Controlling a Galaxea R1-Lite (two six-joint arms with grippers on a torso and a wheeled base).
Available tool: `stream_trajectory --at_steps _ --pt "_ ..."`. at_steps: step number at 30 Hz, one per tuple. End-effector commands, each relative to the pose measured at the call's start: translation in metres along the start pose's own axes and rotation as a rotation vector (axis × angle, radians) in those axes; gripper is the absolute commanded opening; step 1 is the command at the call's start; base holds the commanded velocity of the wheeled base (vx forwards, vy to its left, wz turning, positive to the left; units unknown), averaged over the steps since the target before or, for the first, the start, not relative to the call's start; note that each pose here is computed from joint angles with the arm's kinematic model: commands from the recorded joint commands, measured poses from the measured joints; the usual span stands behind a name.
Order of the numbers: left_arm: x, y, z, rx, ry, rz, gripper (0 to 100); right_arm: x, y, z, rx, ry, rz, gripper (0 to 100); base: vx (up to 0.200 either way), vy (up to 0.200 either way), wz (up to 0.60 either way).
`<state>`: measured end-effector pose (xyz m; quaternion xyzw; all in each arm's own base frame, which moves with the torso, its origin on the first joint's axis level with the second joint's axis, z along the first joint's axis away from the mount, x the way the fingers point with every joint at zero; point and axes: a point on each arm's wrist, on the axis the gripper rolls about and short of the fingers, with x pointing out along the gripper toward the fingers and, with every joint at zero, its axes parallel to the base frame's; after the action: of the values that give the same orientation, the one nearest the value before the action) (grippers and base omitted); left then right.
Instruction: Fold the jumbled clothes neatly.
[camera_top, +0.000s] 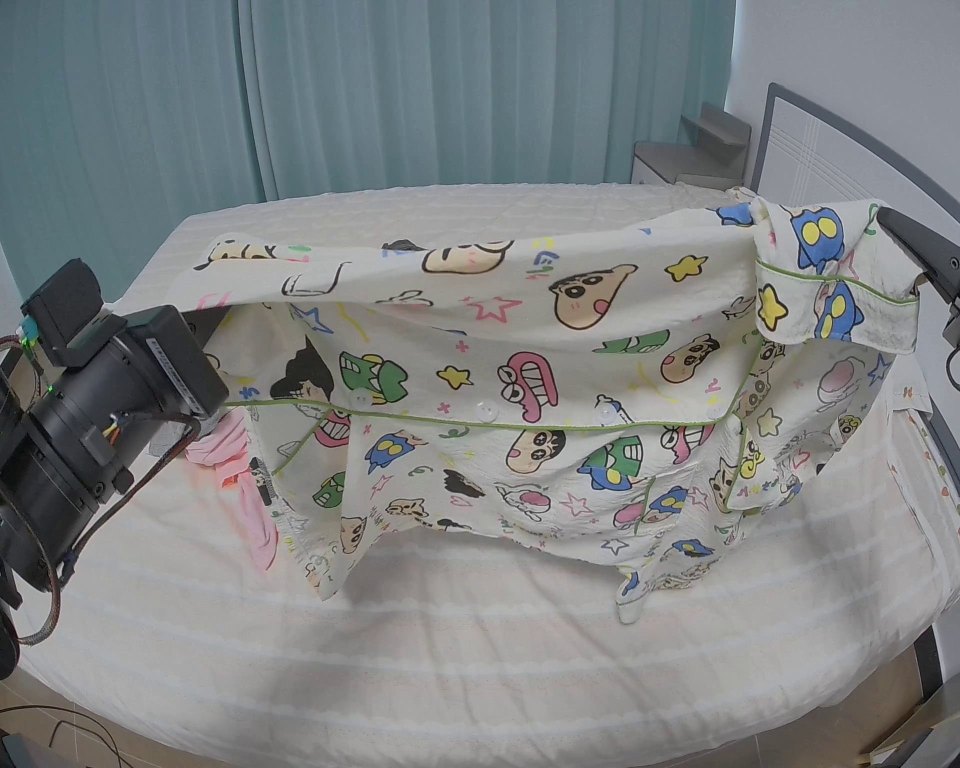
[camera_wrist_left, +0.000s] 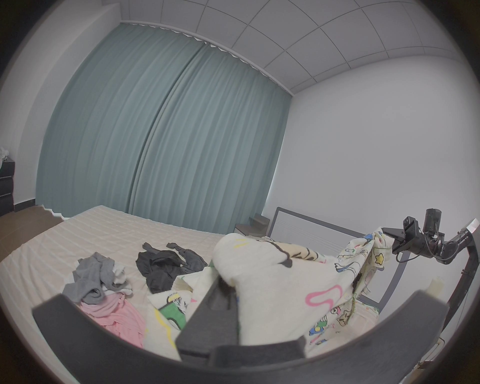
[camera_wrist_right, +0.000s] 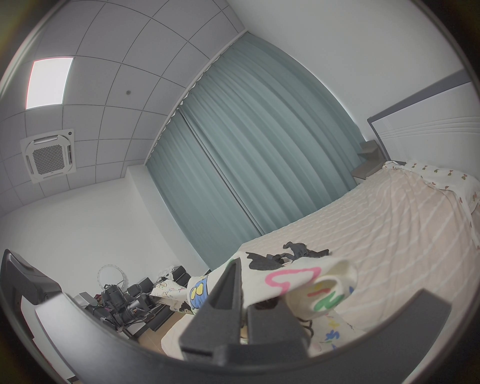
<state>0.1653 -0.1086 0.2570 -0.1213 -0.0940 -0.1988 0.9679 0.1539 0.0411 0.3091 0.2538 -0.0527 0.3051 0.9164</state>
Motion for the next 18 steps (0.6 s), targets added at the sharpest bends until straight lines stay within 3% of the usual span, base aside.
stream_trajectory --at_steps 1,18 --pt "-0.0005 -0.0011 -0.0019 0.0 0.007 -0.004 0 0.0 0.0 0.0001 0.0 -0.001 0.001 0 0.0 -0.2 0.0" --pt "-0.0044 -0.0053 -0.0094 -0.003 0.037 -0.031 0 -0.0029 0.0011 0.0017 -0.004 -0.011 -0.003 0 0.0 -0.2 0.0"
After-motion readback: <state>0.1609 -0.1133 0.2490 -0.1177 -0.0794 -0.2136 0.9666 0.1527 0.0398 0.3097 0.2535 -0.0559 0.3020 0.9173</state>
